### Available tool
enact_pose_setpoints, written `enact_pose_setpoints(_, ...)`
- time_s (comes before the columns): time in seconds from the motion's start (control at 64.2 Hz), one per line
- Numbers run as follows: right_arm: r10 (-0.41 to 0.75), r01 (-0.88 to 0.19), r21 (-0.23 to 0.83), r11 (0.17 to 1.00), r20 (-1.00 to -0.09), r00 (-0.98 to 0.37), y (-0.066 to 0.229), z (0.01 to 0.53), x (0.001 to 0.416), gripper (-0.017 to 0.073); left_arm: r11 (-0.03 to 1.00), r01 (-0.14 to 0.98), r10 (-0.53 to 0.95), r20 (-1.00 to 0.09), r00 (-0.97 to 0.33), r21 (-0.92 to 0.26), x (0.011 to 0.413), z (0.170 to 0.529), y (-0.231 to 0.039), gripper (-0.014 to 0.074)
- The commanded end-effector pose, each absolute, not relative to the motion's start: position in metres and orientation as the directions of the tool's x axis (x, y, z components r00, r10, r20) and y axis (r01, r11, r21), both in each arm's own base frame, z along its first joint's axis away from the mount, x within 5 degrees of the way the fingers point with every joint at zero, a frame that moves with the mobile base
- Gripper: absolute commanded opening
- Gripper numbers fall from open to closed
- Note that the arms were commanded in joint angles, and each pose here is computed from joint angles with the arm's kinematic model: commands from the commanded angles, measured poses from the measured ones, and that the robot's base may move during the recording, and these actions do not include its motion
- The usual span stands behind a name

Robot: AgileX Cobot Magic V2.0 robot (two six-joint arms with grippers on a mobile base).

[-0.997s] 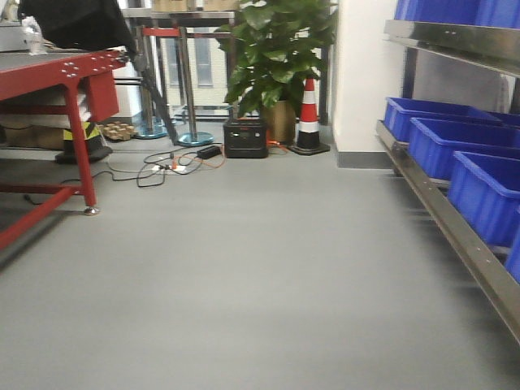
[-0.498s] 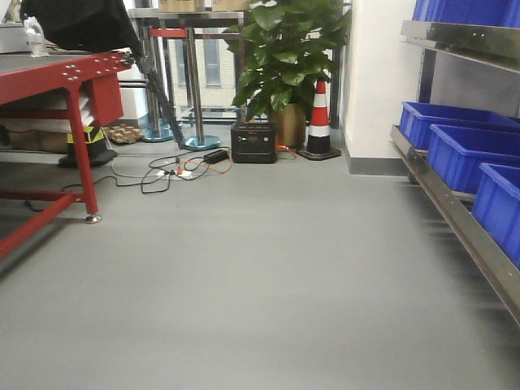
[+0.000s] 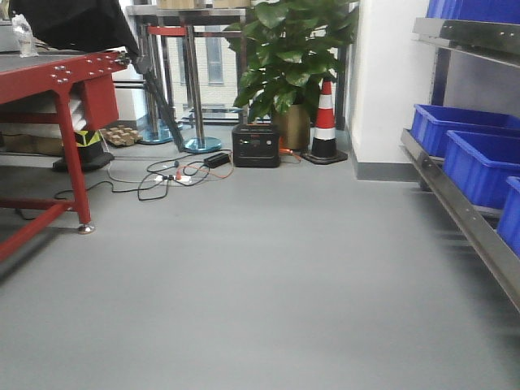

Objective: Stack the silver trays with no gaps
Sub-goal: 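Hold the tray with both grippers while driving past the plant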

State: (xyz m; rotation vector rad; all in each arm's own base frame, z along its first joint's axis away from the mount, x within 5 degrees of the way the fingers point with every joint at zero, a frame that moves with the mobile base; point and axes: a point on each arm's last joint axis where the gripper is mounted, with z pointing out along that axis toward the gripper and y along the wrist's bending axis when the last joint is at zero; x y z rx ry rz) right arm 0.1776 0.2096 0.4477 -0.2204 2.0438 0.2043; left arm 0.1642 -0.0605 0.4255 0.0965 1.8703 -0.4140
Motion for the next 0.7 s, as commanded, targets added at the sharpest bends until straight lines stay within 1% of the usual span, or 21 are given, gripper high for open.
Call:
enact_pose_setpoints(0.0,-0.074,-0.305,0.057,0.951,-0.914,-0.400,0.2133,0.4557,0.1757,-0.0066,0.919,0.299,-0.171,-0.942,-0.288,-0.258,0.1635,0.4333,-0.0633,-0.0016)
enact_pose_setpoints(0.685,-0.073,-0.309,0.058,0.949,-0.915,-0.397,0.2137,0.4559,0.1757,-0.0066,0.919,0.299,-0.171,-0.942,-0.288,-0.258,0.1635,0.4333,-0.0633,-0.0016)
